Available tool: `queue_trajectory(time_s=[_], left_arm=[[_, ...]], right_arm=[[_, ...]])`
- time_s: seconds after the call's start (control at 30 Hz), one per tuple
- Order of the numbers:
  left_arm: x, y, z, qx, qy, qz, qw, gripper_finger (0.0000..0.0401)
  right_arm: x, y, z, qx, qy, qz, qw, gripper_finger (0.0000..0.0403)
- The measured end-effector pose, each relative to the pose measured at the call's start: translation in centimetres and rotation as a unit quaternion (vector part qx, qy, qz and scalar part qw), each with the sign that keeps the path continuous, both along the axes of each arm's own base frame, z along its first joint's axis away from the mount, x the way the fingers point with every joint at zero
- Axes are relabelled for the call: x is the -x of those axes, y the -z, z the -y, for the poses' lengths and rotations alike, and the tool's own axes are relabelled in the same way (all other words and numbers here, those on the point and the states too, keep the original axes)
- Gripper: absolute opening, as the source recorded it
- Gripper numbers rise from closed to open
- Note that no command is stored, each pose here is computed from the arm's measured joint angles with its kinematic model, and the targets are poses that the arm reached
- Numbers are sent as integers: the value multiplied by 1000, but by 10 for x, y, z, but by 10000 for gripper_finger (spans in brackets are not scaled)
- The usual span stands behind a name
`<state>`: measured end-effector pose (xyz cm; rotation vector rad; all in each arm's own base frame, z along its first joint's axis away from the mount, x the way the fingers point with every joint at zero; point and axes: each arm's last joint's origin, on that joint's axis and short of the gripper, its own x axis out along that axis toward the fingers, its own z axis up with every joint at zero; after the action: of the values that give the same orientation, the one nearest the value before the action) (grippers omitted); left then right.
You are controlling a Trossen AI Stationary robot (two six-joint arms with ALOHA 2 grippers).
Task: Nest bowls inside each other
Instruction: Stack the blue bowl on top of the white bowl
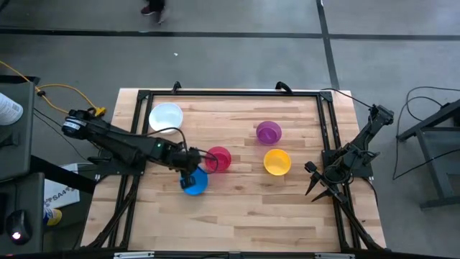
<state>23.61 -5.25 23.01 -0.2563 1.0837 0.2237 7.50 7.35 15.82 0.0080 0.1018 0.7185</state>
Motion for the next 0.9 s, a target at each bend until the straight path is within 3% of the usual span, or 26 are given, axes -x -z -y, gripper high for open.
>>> queue_trajectory(time_s=[0.23,0.53,0.7,0.9], left_arm=[[4,2,-1,-2,26,-26,999,49],[4,6,21,67,19,-33,997,49],[-1,11,44,125,61,-27,990,49],[0,12,58,135,93,-21,986,49]], right_arm=[[0,0,0,0,0,0,1000,133],[0,0,0,0,0,0,1000,133],[0,0,0,-1,1,1,1000,133],[0,0,0,-1,0,1,1000,133]])
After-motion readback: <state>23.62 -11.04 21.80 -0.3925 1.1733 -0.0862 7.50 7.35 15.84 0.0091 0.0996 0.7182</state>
